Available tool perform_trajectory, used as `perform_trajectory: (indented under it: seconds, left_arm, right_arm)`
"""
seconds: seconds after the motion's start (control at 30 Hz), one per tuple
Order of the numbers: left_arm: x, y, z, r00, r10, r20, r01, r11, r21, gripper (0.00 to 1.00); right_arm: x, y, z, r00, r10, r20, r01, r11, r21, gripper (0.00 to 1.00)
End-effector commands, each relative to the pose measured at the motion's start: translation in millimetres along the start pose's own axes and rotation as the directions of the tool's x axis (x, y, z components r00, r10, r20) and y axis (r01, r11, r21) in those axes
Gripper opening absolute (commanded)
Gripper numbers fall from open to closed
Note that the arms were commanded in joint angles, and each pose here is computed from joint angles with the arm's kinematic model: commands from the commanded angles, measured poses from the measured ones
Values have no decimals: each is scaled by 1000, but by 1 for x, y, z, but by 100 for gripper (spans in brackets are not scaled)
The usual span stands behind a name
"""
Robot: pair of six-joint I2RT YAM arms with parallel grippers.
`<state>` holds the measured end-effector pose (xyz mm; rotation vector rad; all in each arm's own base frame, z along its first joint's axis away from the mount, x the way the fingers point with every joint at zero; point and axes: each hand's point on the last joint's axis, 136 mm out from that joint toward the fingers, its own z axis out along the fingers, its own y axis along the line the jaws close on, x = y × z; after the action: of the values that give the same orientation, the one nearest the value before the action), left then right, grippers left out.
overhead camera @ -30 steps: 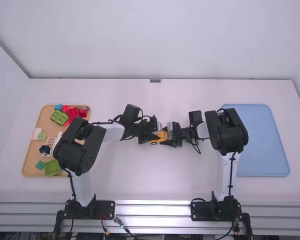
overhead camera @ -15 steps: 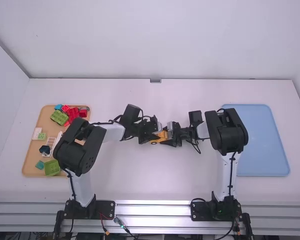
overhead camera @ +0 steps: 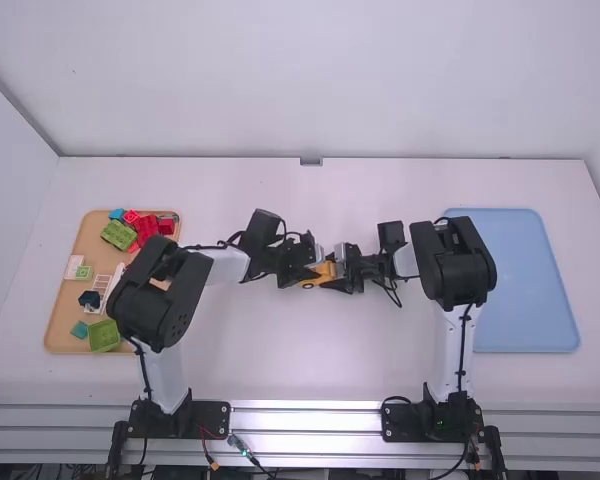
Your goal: Assemble lego blocks to make yellow taxi
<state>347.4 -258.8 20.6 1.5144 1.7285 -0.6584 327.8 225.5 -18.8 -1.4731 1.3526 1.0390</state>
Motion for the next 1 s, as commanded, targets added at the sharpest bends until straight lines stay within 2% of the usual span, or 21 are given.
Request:
perform_trajectory:
  seconds: [0.0,0.03,0.1,0.2,0.97]
  left_arm:
    - [30,-20,12,994,-50,-97,52,998,21,31]
    - [29,-20,12,994,-49,-97,51,998,21,33]
    - [28,-19,11,994,-48,-95,50,999,18,42]
    - [25,-17,11,995,-42,-87,43,999,13,45]
    - [0,-5,2,999,-2,-44,1,1000,-20,45]
  right_arm:
    - [7,0,4,999,45,-25,-45,999,-2,52]
    - [7,0,4,999,45,-25,-45,999,-2,52]
    - [7,0,4,999,45,-25,-45,999,-2,52]
    - [7,0,4,999,45,-25,-45,999,-2,52]
    - [13,-2,4,996,67,-55,-67,998,15,52]
